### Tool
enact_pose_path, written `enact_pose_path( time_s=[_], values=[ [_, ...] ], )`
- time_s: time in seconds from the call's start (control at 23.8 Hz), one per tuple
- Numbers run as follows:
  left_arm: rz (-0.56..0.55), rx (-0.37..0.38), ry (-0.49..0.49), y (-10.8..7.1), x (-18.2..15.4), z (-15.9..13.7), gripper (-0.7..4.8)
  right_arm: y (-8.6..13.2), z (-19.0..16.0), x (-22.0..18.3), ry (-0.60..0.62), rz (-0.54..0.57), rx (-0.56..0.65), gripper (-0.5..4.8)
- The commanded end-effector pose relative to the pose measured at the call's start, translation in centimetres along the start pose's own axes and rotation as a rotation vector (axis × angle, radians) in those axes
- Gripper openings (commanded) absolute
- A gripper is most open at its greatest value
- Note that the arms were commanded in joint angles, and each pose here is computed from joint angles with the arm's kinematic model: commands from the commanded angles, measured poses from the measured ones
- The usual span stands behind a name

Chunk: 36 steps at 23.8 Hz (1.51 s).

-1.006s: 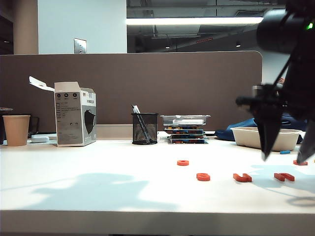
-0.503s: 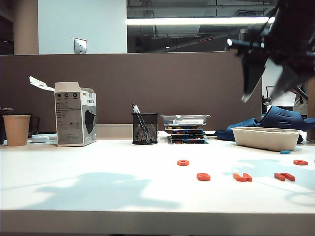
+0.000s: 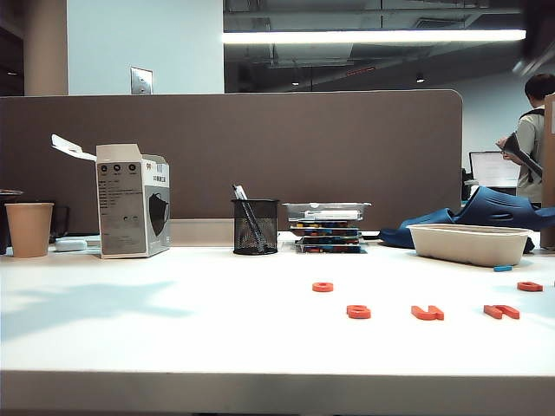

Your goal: Select the appropriate letters from the row of letter magnets placed on the table to arrange into the word "sun".

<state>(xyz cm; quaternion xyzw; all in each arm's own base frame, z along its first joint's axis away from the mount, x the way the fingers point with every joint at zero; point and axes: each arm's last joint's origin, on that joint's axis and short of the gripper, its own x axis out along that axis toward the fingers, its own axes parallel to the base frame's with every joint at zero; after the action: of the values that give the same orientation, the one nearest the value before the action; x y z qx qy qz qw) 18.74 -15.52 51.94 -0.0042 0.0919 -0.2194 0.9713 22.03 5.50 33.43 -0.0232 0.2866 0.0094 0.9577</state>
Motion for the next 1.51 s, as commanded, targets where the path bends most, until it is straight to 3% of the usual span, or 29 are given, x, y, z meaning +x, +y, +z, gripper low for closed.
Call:
enact_pose_path(
  time_s=[0.04,0.25,0.34,0.42,0.71,0.88,1.01,1.22,1.34,1.51],
  values=[
    [0.11,0.102,-0.102,3.4,-2.0,2.8,-0.06,-1.9,0.6,-2.4,-0.093,-0.053,0.021,-0.07],
    [0.294,0.111,-0.207,7.3,-6.7,5.4,-0.06,-4.5,0.1,-7.1,-0.219,-0.118,0.079,-0.07],
    [0.417,0.105,-0.235,8.7,-11.1,5.3,-0.06,-5.2,-1.2,-9.9,-0.311,-0.116,0.1,-0.07],
    [0.486,0.106,-0.264,8.5,-15.5,3.7,-0.06,-5.4,-3.3,-11.2,-0.351,-0.118,0.111,-0.07],
    [0.496,0.111,-0.251,7.3,-21.2,-2.4,-0.06,-5.1,-8.3,-11.6,-0.372,-0.067,0.11,-0.07],
    [0.476,0.099,-0.265,6.5,-24.6,-9.7,-0.06,-4.9,-12.6,-11.9,-0.445,-0.039,0.11,-0.07],
    [0.475,0.091,-0.256,6.4,-25.3,-14.1,-0.06,-4.6,-14.4,-12.0,-0.492,0.026,0.096,-0.07],
    [0.438,0.015,-0.318,6.3,-25.5,-21.5,-0.06,-4.4,-15.8,-11.2,-0.526,0.066,0.109,-0.07],
    [0.415,0.014,-0.222,6.8,-23.4,-22.6,-0.06,-4.5,-16.0,-10.2,-0.548,0.052,0.185,-0.07],
    [0.375,0.039,-0.282,7.2,-20.9,-23.1,-0.06,-4.4,-16.9,-8.1,-0.531,0.063,0.174,-0.07]
  ],
)
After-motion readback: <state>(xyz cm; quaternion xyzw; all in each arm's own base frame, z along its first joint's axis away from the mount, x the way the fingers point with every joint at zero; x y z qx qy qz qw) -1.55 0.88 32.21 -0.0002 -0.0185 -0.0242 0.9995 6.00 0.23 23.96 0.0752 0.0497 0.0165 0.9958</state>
